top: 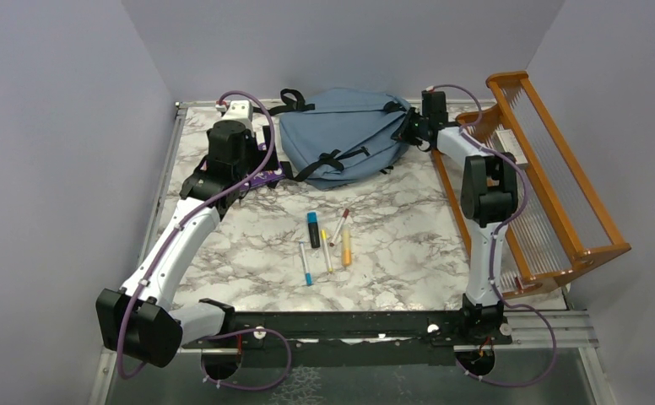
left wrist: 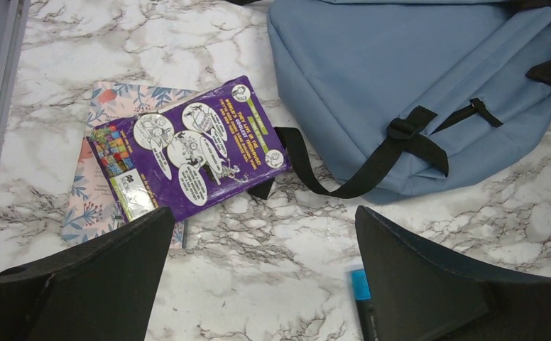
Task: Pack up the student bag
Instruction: Adjust the student bag at the center of the board.
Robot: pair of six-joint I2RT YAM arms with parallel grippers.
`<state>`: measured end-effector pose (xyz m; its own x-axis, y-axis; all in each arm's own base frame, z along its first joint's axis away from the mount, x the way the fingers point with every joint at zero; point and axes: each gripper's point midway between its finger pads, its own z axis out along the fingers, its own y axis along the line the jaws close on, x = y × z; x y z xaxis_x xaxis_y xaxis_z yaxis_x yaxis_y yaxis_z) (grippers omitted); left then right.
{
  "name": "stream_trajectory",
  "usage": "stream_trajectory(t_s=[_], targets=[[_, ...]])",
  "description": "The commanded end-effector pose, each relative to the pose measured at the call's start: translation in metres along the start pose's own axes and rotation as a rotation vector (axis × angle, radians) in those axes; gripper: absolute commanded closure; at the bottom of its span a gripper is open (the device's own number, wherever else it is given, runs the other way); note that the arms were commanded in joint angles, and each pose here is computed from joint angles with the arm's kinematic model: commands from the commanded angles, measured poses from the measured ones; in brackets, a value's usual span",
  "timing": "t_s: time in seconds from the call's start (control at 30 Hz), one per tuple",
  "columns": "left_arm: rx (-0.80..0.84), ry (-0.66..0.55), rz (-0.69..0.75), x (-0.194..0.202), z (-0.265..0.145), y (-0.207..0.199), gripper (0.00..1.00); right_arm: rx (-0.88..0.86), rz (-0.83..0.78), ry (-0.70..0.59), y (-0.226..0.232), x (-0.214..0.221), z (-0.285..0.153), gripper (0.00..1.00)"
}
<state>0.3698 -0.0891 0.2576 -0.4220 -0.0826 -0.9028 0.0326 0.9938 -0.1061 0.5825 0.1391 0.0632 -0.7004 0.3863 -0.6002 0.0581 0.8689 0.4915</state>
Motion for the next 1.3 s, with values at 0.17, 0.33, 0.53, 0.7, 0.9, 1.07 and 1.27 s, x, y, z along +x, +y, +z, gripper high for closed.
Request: stream_trajectory(t_s=[0.17,0.33,0.53,0.7,0.9,1.07,1.27], targets=[[-0.001,-0.049,-0.012,-0.019,-0.003,-0.002,0.01,-0.201,-0.221,-0.195,0.072,-0.07,-0.072,0.99],[-0.001,-0.055,-0.016,-0.024,-0.002,-0.003,0.01,-0.261,-0.326,-0.307,0.105,-0.107,-0.121,0.99],[-0.003,-0.058,-0.019,-0.024,-0.003,-0.003,0.01,-0.287,-0.437,-0.441,0.137,-0.145,-0.182,0.99],[0.008,-0.062,-0.025,-0.027,-0.001,-0.006,0.01,-0.206,-0.534,-0.583,0.144,-0.179,-0.228,0.99],[0.012,-0.059,-0.021,-0.03,0.005,-0.008,0.01,-0.07,-0.684,-0.723,0.143,-0.214,-0.272,0.99],[0.017,-0.064,-0.02,-0.033,0.006,-0.01,0.01,-0.008,-0.809,-0.807,0.152,-0.237,-0.303,0.99],[0.016,-0.074,-0.008,-0.037,0.003,-0.009,0.01,0.16,-0.875,-0.831,0.134,-0.246,-0.31,0.99]])
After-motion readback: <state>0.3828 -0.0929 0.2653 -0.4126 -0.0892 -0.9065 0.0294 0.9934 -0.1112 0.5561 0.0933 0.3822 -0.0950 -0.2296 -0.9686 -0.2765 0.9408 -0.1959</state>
